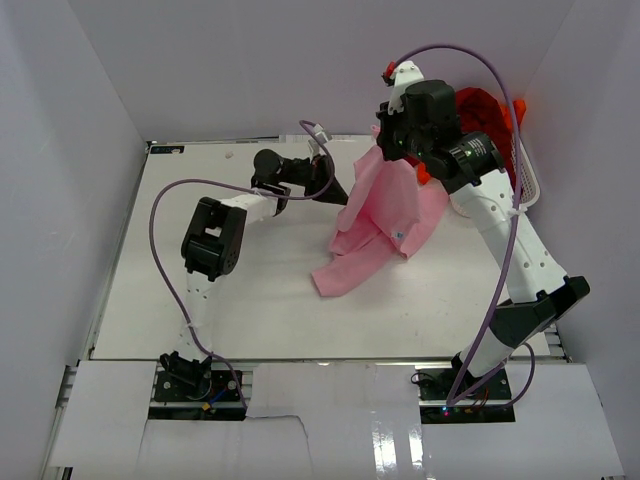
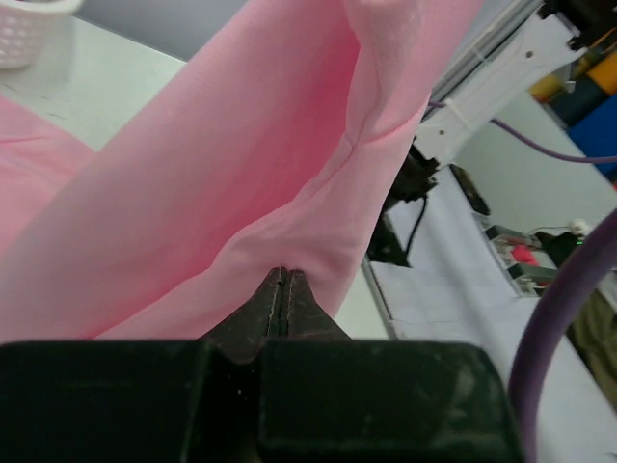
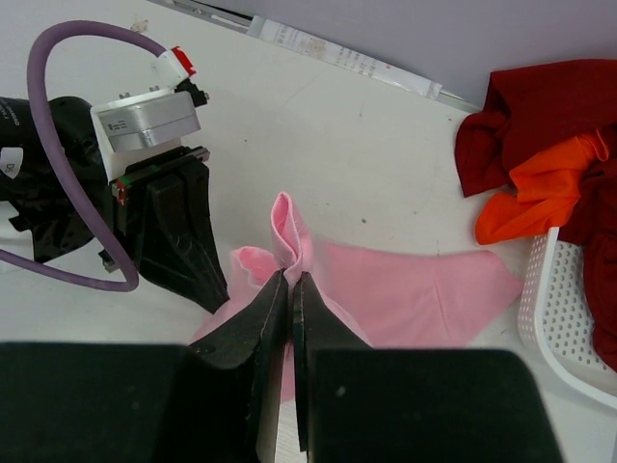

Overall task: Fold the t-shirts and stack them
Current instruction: Flatten out the tshirt

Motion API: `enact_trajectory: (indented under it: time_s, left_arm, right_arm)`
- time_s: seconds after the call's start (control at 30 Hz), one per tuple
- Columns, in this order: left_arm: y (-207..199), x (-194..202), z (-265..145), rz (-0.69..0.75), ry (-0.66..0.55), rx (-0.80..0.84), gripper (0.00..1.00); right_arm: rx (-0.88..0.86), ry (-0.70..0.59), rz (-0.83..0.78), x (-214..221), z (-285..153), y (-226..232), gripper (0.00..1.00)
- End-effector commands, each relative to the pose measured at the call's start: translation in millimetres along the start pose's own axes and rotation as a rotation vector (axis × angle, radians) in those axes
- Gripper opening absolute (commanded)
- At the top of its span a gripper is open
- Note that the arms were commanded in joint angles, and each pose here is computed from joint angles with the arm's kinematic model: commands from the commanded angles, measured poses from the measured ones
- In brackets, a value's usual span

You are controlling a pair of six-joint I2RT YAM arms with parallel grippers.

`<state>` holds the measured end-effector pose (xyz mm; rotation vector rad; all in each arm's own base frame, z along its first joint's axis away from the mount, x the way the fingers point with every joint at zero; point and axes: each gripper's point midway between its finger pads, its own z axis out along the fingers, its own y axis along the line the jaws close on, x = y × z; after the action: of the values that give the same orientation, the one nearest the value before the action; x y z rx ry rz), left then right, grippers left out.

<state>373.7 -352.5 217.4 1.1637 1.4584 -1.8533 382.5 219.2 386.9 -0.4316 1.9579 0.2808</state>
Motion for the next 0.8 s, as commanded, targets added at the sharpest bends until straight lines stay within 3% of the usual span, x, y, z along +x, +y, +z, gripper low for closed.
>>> enact_trajectory:
  time_s: [0.0, 0.3, 0.6, 0.67, 0.77]
  left_arm:
    - [-47, 8, 0, 0.233, 0.171, 0.075, 0.0]
    - [-103, -19, -12, 0.269, 0.235, 0.045, 0.0]
    - [-150, -62, -59, 0.28, 0.074, -0.082, 0.0]
    - [-151, -63, -75, 0.297, 0.029, -0.122, 0.0]
    - [-125, -59, -87, 0.183, -0.016, -0.15, 0.0]
  right_arm:
    - [-0.021, -0.052, 0.027, -18, -16, 1, 0.08]
    - [-0.01, -0.063, 0.045, -20, -28, -6, 0.08]
    - [0.025, -0.057, 0.076, -14, -36, -20, 0.08]
    - [0.018, -0.062, 0.077, -16, -38, -20, 0.08]
    - [-0.009, -0.074, 0.082, -22, -40, -17, 0.08]
